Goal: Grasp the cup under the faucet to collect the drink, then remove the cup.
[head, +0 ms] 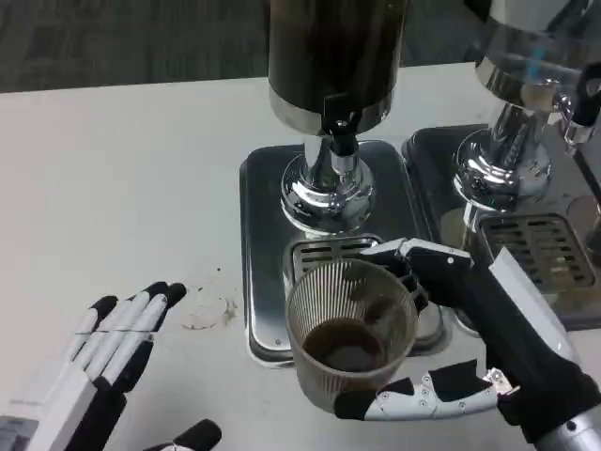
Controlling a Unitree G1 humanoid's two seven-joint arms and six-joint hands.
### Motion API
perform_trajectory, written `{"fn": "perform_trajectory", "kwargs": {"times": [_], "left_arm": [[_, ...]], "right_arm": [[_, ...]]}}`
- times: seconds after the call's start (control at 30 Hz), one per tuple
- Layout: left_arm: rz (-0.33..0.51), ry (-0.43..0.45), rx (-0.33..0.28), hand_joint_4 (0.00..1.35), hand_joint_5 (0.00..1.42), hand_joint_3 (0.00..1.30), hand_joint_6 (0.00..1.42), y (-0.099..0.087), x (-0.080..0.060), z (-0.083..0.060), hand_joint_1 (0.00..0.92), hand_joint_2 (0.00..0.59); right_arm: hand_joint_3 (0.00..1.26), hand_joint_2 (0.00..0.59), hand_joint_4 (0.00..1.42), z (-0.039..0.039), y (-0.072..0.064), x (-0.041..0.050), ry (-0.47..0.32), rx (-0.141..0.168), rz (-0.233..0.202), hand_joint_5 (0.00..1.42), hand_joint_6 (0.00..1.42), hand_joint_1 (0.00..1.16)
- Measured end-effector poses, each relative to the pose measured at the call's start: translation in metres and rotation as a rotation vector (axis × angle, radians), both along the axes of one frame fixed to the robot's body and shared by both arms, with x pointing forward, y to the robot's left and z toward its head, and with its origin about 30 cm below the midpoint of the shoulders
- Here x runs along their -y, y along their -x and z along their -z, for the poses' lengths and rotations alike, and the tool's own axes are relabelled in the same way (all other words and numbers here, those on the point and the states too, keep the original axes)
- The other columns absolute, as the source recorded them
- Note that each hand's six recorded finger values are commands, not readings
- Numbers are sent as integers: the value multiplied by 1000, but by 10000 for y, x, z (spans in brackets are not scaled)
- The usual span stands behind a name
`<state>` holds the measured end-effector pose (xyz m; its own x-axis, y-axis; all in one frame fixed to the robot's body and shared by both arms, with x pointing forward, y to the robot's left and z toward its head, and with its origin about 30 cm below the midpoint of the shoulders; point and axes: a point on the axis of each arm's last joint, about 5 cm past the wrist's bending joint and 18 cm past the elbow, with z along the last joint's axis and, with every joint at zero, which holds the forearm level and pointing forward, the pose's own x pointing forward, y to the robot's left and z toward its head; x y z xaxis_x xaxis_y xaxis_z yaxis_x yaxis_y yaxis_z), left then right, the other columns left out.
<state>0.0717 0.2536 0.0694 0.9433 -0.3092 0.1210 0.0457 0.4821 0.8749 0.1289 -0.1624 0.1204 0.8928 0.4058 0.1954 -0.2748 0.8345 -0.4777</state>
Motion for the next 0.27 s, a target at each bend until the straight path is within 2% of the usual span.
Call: {"fn": "perform_trajectory", "kwargs": {"times": [0.27], "left_arm": [[4, 2, -8, 0, 58, 54, 0, -4, 2, -1, 0, 157]], "right_arm": [[696, 112, 792, 10, 12, -6, -4, -3, 13, 790, 864, 1025]]}}
